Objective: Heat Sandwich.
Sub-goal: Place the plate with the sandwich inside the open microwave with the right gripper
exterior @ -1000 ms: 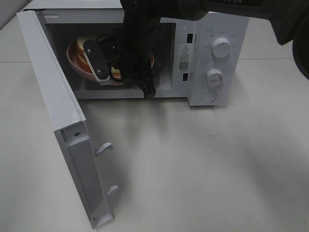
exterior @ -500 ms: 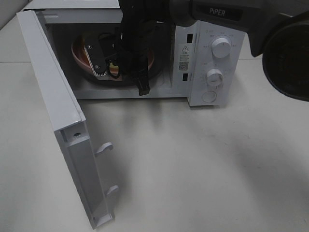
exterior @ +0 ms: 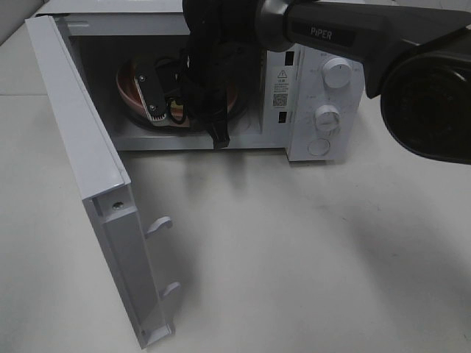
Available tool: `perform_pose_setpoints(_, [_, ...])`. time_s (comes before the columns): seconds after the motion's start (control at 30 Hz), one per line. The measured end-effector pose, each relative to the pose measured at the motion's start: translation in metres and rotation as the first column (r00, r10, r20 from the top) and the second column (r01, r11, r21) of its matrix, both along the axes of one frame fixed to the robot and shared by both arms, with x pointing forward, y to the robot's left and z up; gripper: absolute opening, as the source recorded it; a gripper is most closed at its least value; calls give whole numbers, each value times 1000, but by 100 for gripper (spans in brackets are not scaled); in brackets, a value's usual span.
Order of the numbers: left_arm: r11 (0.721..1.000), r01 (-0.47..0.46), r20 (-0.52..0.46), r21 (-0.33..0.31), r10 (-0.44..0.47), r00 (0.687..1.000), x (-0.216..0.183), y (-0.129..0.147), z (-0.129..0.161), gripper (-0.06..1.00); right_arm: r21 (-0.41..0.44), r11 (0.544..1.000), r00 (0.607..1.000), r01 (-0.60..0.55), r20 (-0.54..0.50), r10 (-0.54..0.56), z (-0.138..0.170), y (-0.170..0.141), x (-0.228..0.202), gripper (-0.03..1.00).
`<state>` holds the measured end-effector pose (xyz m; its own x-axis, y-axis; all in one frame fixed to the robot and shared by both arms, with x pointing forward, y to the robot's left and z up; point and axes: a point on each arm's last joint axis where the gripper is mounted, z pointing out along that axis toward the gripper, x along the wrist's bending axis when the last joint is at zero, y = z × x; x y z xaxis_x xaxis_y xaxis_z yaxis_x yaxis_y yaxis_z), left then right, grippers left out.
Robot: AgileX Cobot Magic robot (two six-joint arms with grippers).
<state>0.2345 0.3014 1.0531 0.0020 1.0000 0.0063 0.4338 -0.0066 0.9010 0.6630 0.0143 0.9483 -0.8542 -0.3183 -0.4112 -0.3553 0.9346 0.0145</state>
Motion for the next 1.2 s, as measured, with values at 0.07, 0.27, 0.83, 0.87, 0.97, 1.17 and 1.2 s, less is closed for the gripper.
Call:
perform_pose_setpoints(0.07, [1000, 0, 0, 0, 0, 1000, 0, 0, 0, 99, -2, 1000, 1000, 4, 0, -4, -1, -2, 1, 4])
perform_pose_setpoints(0.27, [1000, 0, 0, 0, 0, 1000, 0, 0, 0, 99, 2, 1000, 1000, 3, 4, -3, -1, -1, 2, 4])
perform_pose_setpoints(0.83, [1000, 0, 0, 0, 0, 1000, 0, 0, 0, 99, 55, 996, 997, 73, 23, -75, -9, -3, 10, 53])
perform_pose_setpoints(0.87, [1000, 0, 0, 0, 0, 1000, 0, 0, 0, 99, 55, 996, 997, 73, 23, -75, -9, -3, 10, 53])
perform_pose_setpoints(0.97, [1000, 0, 0, 0, 0, 1000, 0, 0, 0, 99, 64, 993, 995, 95, 17, -96, -9, -3, 10, 66])
perform_pose_setpoints(1.17, [1000, 0, 0, 0, 0, 1000, 0, 0, 0, 99, 74, 992, 994, 106, 19, -108, -7, -3, 10, 71])
perform_pose_setpoints(1.2, [1000, 0, 0, 0, 0, 1000, 0, 0, 0, 99, 76, 992, 994, 105, 21, -107, -6, -4, 9, 71])
